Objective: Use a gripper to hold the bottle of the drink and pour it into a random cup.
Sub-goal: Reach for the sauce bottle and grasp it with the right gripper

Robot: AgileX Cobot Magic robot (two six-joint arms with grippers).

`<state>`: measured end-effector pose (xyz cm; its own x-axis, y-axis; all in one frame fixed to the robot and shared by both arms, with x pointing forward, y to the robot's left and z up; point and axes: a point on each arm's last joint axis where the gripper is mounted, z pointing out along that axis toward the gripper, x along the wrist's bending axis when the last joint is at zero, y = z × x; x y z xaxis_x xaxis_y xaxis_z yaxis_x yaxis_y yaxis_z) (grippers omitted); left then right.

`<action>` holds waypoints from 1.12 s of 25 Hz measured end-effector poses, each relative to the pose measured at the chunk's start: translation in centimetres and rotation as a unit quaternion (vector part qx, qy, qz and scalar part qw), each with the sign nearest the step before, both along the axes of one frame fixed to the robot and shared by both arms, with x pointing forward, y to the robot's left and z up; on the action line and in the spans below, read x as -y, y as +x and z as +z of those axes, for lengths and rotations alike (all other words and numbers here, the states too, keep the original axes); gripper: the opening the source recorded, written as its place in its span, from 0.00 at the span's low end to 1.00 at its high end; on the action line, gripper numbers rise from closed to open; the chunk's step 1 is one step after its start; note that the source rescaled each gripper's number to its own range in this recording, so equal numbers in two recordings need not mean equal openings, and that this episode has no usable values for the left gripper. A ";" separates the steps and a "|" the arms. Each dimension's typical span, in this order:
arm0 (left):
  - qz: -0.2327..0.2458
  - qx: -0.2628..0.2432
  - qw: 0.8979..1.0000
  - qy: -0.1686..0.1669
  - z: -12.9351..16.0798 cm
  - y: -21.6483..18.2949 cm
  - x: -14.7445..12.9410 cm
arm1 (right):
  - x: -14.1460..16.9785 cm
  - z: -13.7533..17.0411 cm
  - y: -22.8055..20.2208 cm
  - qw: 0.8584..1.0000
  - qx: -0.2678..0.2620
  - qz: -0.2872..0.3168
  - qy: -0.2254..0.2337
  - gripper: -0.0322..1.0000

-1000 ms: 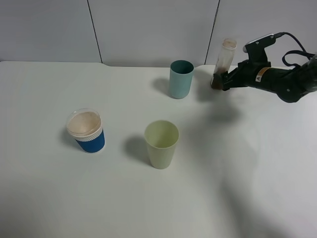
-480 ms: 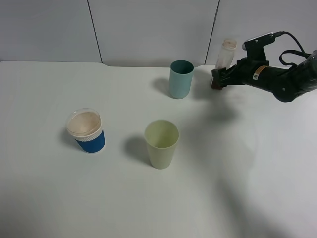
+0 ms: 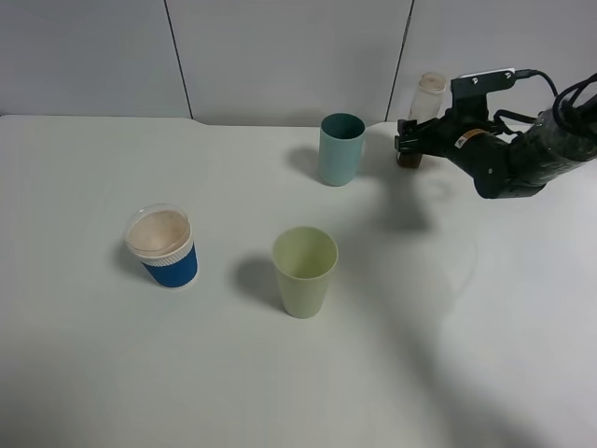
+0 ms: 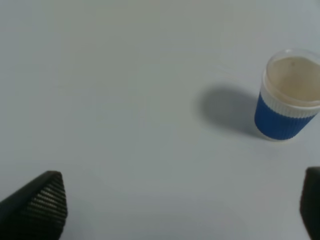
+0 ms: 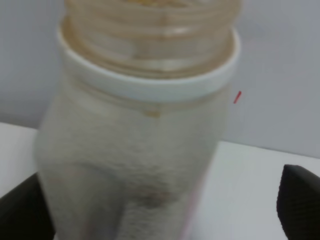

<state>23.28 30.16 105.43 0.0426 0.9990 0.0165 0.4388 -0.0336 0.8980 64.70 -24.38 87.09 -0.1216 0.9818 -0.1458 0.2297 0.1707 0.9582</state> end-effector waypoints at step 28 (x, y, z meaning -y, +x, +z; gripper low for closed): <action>0.001 0.000 1.000 0.002 0.0 0.0 0.0 | 0.4 -3.0 -0.2 1.000 -0.014 -0.020 0.002 0.98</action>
